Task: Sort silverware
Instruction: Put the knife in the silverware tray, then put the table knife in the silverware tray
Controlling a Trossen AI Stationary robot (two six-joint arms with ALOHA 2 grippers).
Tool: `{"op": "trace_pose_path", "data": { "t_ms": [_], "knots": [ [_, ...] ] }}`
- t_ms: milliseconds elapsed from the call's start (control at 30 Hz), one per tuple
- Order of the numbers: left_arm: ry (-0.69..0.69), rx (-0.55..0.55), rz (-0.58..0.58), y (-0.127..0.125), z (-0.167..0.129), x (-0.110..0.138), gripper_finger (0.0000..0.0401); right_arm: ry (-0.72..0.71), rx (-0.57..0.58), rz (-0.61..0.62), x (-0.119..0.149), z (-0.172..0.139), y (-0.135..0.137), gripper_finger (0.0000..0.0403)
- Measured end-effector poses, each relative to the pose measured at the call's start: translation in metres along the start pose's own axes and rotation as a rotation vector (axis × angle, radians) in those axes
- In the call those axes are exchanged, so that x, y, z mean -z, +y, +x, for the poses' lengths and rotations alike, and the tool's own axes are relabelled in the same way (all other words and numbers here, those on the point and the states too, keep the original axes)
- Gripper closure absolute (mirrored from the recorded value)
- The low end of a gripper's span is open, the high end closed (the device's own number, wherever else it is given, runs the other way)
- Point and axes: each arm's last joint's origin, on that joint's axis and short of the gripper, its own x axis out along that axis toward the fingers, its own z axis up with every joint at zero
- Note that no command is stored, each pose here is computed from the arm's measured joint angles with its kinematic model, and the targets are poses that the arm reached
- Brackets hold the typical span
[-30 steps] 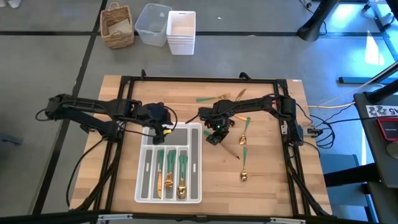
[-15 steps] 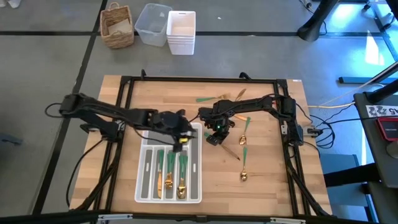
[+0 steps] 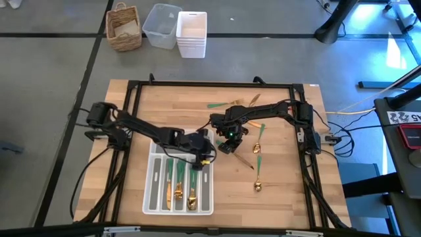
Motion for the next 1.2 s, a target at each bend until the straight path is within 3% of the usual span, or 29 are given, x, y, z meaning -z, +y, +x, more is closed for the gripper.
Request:
{"op": "trace_pose_path", "data": {
  "t_ms": [267,467,933,1067,1200],
  "knots": [
    [-0.070,-0.014,0.003,-0.003,0.020,0.003,0.0278,0.008,-0.016,0.000,0.000,0.000,0.000,0.0398],
    [-0.050,-0.016,0.071,-0.005,0.031,0.010,0.0278,0.012,-0.025,0.000,0.000,0.000,0.001,0.0398],
    [-0.060,-0.014,0.065,-0.006,0.031,0.010,0.0278,0.027,-0.035,0.005,0.001,0.000,0.001,0.0398],
    [-0.101,0.015,0.035,-0.006,0.031,0.006,0.0278,0.110,-0.020,0.054,0.013,-0.005,-0.001,0.0398],
    [-0.130,0.047,0.034,-0.005,0.030,-0.007,0.0278,0.115,0.054,0.071,0.035,-0.031,0.001,0.0398]
  ]
}}
